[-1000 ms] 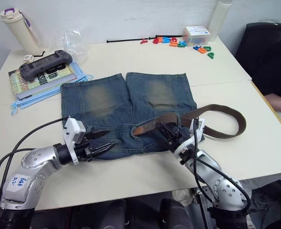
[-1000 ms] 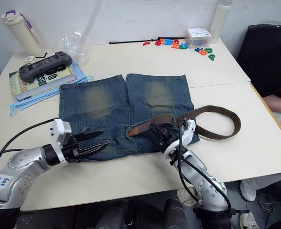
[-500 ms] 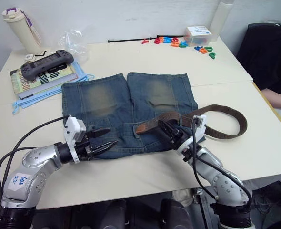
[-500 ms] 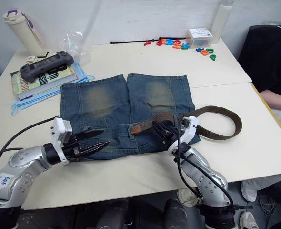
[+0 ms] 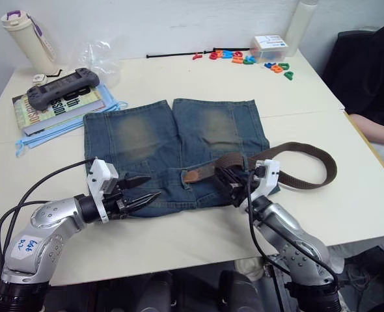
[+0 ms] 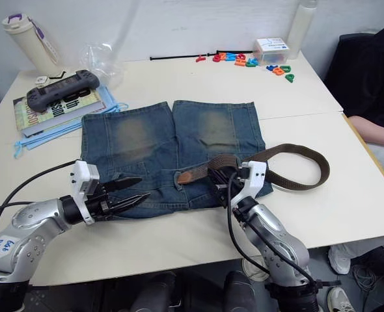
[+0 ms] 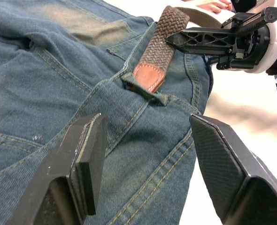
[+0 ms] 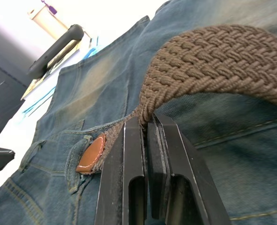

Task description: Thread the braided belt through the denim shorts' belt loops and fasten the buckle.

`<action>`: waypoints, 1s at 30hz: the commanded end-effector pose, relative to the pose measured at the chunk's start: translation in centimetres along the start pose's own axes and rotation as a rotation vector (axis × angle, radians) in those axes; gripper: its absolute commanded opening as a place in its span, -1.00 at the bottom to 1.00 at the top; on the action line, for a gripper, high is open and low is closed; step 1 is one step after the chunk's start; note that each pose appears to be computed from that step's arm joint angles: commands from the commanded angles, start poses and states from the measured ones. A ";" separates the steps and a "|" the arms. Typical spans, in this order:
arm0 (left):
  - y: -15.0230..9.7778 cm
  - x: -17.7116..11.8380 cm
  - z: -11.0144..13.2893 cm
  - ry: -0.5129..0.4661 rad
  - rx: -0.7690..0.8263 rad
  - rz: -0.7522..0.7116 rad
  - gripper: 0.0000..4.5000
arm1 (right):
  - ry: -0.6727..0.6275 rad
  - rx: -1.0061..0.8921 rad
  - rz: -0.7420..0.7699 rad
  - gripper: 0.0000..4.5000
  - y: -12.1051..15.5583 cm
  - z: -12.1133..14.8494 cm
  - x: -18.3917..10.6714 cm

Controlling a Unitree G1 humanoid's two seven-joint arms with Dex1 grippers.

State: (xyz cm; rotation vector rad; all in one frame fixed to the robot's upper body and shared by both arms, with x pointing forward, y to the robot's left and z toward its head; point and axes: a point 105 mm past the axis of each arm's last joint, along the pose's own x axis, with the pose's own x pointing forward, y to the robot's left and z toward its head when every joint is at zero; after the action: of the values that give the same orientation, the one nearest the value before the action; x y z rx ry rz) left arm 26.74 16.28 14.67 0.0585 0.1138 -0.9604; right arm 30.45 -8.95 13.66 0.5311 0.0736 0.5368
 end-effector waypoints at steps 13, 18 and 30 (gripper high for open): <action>-0.2 0.1 0.8 -0.017 0.027 -0.006 0.38 | -0.050 -0.112 0.127 -1.00 3.4 1.9 -0.6; -0.2 0.1 0.8 -0.018 0.028 -0.006 0.38 | -0.013 -0.108 0.125 -1.00 3.6 0.8 -0.4; -0.2 0.3 0.7 -0.016 0.032 -0.009 0.38 | 0.189 0.167 0.059 -1.00 1.5 -3.4 0.6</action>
State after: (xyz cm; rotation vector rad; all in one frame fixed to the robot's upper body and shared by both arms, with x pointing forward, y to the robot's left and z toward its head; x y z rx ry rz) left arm 26.87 16.24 14.75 0.0641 0.1133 -0.9576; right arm 29.84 -6.65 11.52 0.6063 0.2578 0.5964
